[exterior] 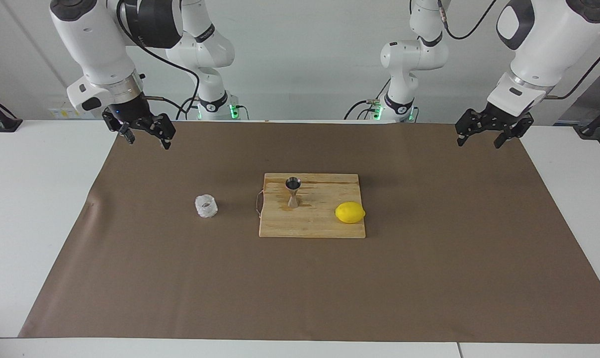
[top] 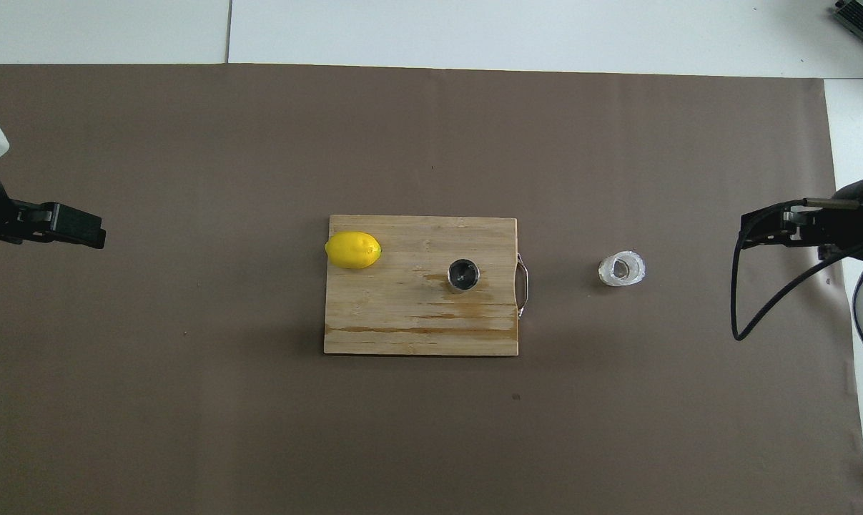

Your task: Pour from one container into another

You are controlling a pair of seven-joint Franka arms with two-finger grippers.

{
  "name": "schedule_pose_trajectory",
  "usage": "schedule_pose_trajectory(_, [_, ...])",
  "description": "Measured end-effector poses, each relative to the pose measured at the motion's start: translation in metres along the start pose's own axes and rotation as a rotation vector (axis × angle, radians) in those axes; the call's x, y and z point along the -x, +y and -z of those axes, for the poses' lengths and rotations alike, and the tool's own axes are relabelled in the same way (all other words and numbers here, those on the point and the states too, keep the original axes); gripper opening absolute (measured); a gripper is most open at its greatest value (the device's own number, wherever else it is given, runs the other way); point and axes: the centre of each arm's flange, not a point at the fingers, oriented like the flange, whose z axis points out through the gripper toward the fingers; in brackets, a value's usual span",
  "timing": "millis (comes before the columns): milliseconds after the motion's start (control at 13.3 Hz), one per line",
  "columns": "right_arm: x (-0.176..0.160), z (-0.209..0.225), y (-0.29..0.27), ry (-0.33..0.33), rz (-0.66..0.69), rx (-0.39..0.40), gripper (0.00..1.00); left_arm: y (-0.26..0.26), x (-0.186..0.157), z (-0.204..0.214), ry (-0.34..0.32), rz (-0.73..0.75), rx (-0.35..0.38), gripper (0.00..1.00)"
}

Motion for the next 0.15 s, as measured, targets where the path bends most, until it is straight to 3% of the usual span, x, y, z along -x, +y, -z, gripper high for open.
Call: schedule_pose_trajectory(151, [0.0001,-0.0001,0.0,0.0,0.0,0.0,1.0,0.0,0.0,0.0,0.0,0.0,0.0,1.0])
